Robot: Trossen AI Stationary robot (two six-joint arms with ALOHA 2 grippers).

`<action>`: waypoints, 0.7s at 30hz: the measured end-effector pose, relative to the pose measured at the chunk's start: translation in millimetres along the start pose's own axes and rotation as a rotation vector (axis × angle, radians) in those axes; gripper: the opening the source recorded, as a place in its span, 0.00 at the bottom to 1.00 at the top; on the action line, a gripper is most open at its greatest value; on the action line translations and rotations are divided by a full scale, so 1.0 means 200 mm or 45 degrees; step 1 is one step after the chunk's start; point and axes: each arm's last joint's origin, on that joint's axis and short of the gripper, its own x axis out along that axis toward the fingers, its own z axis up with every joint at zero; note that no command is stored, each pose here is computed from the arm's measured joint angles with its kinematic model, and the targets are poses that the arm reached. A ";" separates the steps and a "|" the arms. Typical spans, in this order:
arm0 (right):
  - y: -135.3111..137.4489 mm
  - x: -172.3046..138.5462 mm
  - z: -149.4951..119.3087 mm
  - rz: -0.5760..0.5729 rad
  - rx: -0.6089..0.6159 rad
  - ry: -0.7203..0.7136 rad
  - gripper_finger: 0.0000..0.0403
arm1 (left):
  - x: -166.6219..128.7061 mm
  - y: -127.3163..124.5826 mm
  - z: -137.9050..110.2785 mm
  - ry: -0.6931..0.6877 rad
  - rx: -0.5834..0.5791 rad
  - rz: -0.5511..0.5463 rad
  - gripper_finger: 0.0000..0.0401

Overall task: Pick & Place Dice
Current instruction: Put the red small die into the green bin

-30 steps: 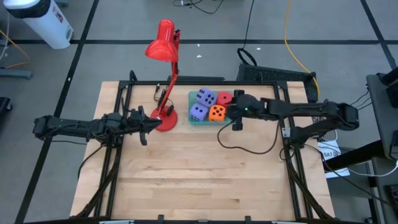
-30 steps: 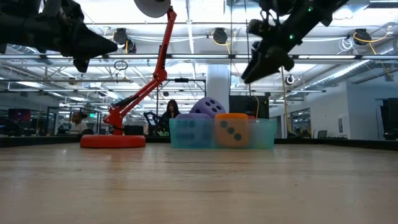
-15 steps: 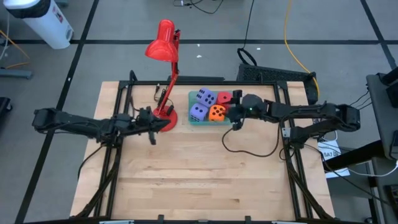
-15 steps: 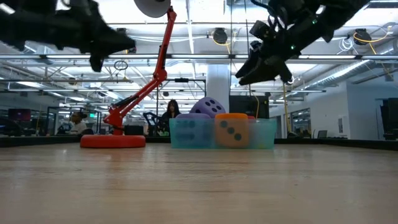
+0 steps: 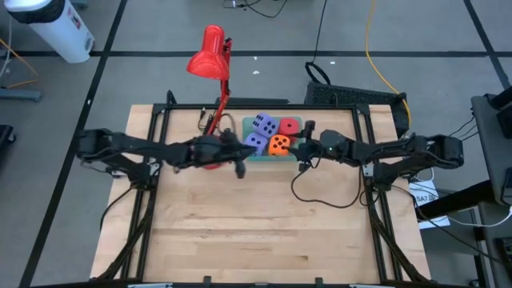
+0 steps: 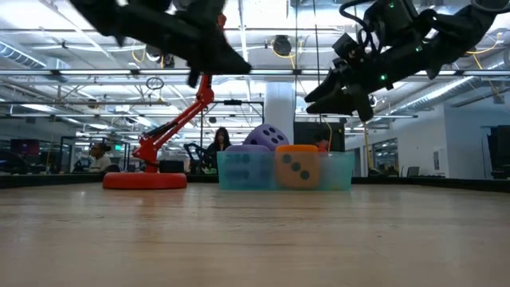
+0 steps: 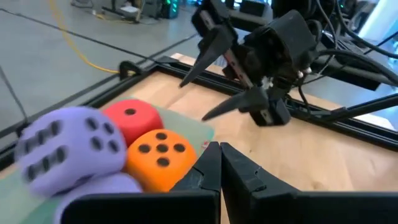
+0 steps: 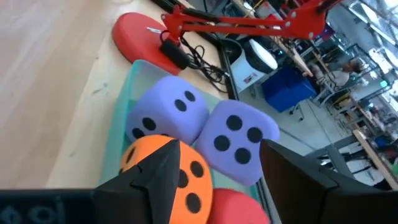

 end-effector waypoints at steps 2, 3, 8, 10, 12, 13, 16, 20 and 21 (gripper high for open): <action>0.02 -0.01 -0.01 -0.018 0.037 0.003 0.52 | 0.08 0.00 0.02 0.019 0.001 -0.014 0.00; 0.02 -0.01 -0.01 -0.040 0.055 0.011 0.52 | 0.12 0.00 0.03 0.020 0.000 -0.018 0.00; 0.03 -0.02 -0.03 -0.148 0.109 0.114 0.52 | 0.28 0.00 0.05 0.075 0.013 -0.002 0.01; 0.03 -0.02 -0.03 -0.152 0.137 0.141 0.52 | 0.29 0.00 0.07 0.069 0.042 0.001 0.00; 0.03 -0.04 -0.04 -0.141 0.209 0.158 0.52 | 0.28 0.00 0.10 0.044 0.066 -0.003 0.01; 0.03 -0.05 -0.04 -0.127 0.249 0.171 0.52 | 0.27 0.00 0.11 0.055 0.077 -0.001 0.01; 0.03 -0.10 -0.05 -0.088 0.338 0.235 0.52 | 0.20 0.00 0.16 0.068 0.118 0.001 0.01; -0.01 -0.21 -0.02 -0.003 0.470 0.186 0.50 | 0.06 -0.02 0.22 0.125 0.191 -0.001 0.00; -0.02 -0.24 -0.01 0.012 0.518 0.169 0.49 | 0.01 -0.03 0.22 0.129 0.214 -0.004 0.00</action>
